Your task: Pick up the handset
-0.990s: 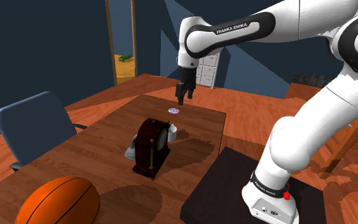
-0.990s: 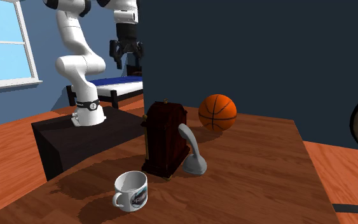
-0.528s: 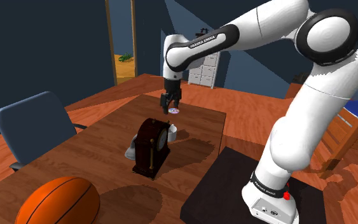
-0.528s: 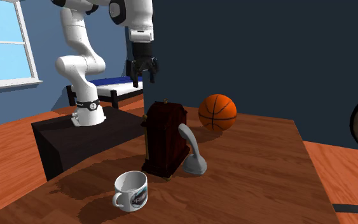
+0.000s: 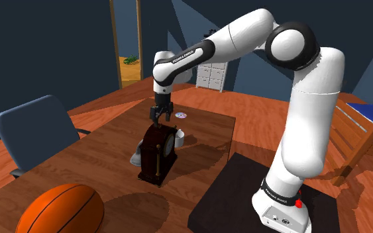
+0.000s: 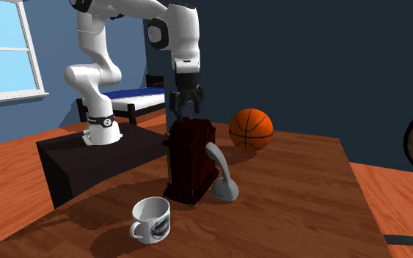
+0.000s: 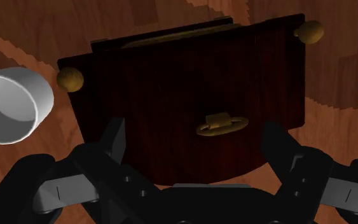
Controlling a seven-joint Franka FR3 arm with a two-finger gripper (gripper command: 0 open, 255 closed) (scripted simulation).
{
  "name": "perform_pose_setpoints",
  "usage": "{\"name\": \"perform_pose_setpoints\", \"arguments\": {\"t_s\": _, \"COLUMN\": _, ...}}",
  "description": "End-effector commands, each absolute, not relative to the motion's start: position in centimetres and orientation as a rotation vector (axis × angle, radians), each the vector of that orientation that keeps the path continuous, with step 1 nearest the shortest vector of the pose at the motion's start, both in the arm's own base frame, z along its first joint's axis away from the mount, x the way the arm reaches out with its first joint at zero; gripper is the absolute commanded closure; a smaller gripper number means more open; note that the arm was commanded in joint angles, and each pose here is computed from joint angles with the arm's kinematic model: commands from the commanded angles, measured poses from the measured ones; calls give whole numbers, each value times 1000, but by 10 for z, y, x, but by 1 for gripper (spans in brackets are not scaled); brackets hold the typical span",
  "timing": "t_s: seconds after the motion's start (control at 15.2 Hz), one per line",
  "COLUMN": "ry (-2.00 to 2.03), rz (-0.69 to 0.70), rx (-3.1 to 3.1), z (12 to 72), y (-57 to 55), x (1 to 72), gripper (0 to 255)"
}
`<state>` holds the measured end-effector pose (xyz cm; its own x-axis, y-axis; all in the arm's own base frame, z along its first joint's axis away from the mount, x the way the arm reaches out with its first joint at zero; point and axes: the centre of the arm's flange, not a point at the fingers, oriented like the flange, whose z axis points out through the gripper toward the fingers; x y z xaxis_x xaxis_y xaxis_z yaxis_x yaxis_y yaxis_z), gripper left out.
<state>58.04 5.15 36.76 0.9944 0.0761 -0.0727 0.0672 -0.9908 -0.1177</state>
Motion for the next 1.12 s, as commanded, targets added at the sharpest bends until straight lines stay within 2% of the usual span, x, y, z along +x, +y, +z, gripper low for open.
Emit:
{"name": "perform_pose_setpoints", "arguments": {"t_s": 0.0, "ry": -100, "rz": 130, "rx": -3008, "z": 347, "y": 57, "x": 600, "gripper": 0}}
{"name": "perform_pose_setpoints", "arguments": {"t_s": 0.59, "ry": -74, "rz": 163, "rx": -2942, "z": 268, "y": 86, "x": 684, "gripper": 0}}
{"name": "perform_pose_setpoints", "arguments": {"t_s": 1.06, "ry": -73, "rz": 164, "rx": -2939, "z": 232, "y": 88, "x": 688, "gripper": 0}}
